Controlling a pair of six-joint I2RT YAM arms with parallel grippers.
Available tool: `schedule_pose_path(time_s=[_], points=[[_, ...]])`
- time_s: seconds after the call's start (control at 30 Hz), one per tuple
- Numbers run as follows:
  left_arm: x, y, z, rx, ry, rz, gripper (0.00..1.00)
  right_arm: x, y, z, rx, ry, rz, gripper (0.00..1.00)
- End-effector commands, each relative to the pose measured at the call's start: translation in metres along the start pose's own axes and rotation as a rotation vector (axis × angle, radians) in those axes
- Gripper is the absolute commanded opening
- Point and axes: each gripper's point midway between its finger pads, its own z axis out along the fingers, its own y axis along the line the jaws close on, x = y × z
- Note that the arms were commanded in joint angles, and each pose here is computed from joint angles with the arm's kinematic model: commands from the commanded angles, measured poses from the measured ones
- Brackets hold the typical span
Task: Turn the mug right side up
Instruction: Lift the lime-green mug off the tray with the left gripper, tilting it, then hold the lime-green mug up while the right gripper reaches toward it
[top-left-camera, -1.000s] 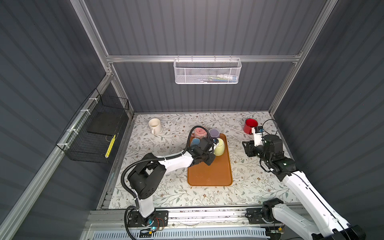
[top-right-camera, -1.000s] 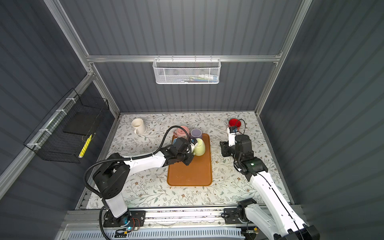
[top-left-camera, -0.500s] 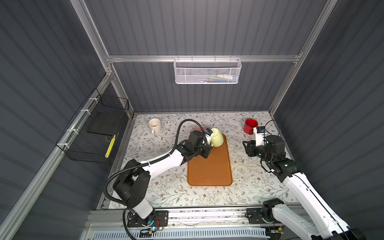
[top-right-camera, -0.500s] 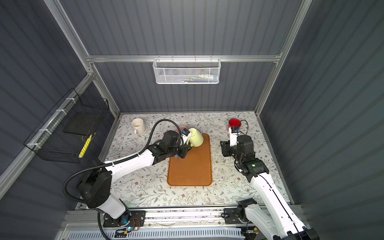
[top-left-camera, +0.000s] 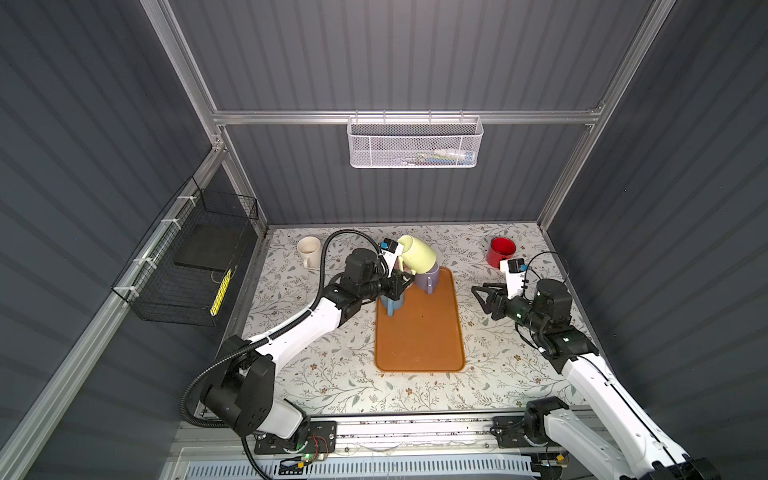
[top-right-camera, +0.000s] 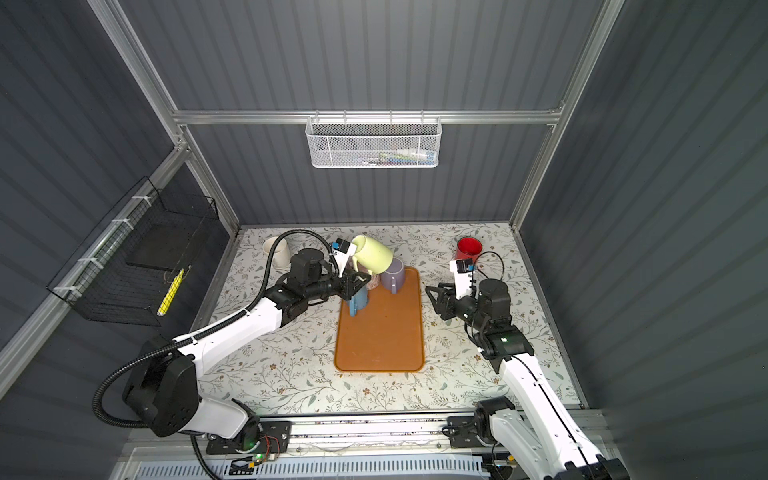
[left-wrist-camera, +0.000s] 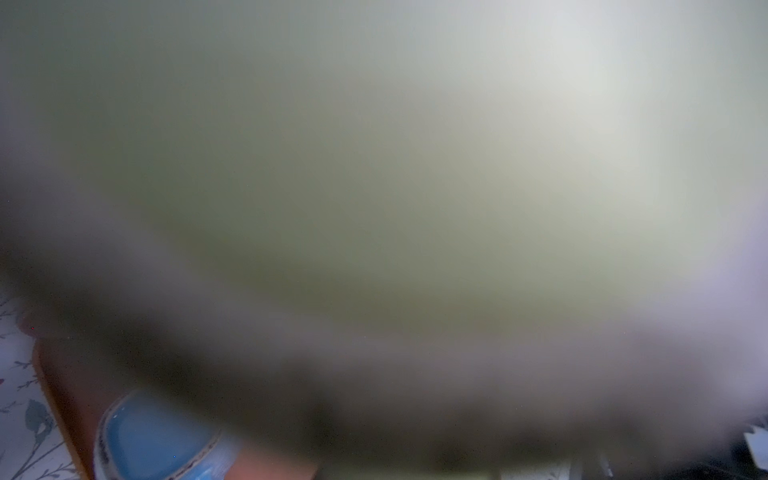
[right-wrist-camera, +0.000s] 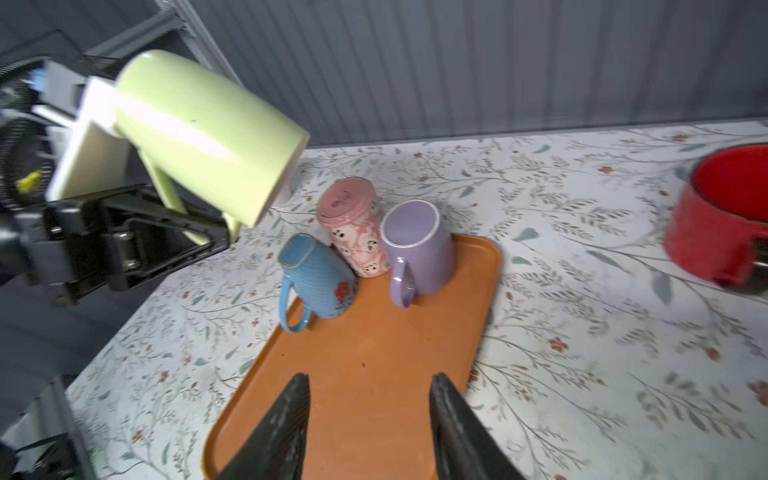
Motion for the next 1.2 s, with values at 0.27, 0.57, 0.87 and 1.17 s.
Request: schedule_pose_path(time_s=[0.27, 0.57, 0.87, 1.17], points=[[-0.049, -0.047, -0.023, 0.267, -0.178, -0.049, 0.0, -0.028, 0.05, 0.012, -0.383, -0.135, -0.019, 0.49], [-0.053, -0.059, -0.029, 0.343, -0.197, -0.095, 0.0, -0.037, 0.064, 0.03, -0.516, -0.145, -0.011, 0.5], [-0.054, -0.065, -0.026, 0.396, -0.187, -0.128, 0.0, -0.052, 0.077, 0.048, -0.577, -0.171, -0.035, 0.5], [-0.053, -0.068, -0.027, 0.405, -0.169, -0.134, 0.0, -0.064, 0.089, 0.059, -0.634, -0.199, -0.055, 0.51]])
